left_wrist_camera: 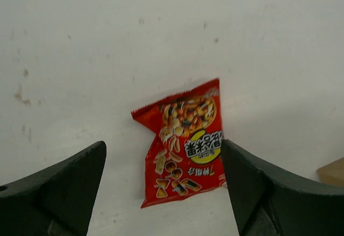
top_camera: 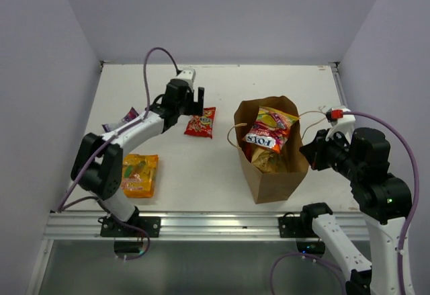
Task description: Place the snacks into the paper bag
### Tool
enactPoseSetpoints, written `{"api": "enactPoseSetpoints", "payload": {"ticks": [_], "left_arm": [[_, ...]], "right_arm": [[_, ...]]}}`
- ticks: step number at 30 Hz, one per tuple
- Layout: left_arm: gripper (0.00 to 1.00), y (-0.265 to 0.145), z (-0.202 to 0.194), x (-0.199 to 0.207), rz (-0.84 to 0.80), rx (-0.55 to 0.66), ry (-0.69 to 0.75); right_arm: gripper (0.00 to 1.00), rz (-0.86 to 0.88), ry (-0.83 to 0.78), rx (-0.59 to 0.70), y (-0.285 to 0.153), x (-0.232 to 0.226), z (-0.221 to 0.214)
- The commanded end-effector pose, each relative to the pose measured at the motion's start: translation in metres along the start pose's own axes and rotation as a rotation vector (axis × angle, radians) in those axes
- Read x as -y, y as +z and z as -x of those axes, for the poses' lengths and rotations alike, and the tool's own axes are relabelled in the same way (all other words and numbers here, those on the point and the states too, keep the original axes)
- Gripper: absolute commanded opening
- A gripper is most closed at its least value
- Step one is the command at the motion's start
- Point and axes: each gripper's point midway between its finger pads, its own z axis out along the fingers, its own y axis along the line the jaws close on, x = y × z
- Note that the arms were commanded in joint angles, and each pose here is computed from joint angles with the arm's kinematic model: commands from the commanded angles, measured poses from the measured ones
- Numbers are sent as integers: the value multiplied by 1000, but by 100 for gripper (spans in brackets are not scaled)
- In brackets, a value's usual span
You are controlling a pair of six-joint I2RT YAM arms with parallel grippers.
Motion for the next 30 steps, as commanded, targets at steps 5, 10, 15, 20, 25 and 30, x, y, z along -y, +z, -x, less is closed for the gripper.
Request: {"api": "enactPoseSetpoints", "payload": {"ticks": [5,10,15,20,25,30], "left_arm": [[90,30,-60,-11,14,-143,20],[90,44,-99,-18,16,-190,29],[90,54,-137,-25,34,-269,24],[54,56,-148,-27,37,-299,24],[15,48,-125,-21,22,-252,7],[0,21,-74,-6,-32,-157,-22]], "right_arm": [[0,-3,-30,38,-7,-2,12],[0,6,-34,34,-6,-3,12],[0,2,-42,40,-8,-3,12],[0,2,-44,41,-9,-3,10],[0,3,-46,39,-8,-3,11],[0,3,-48,34,-7,-3,10]]}}
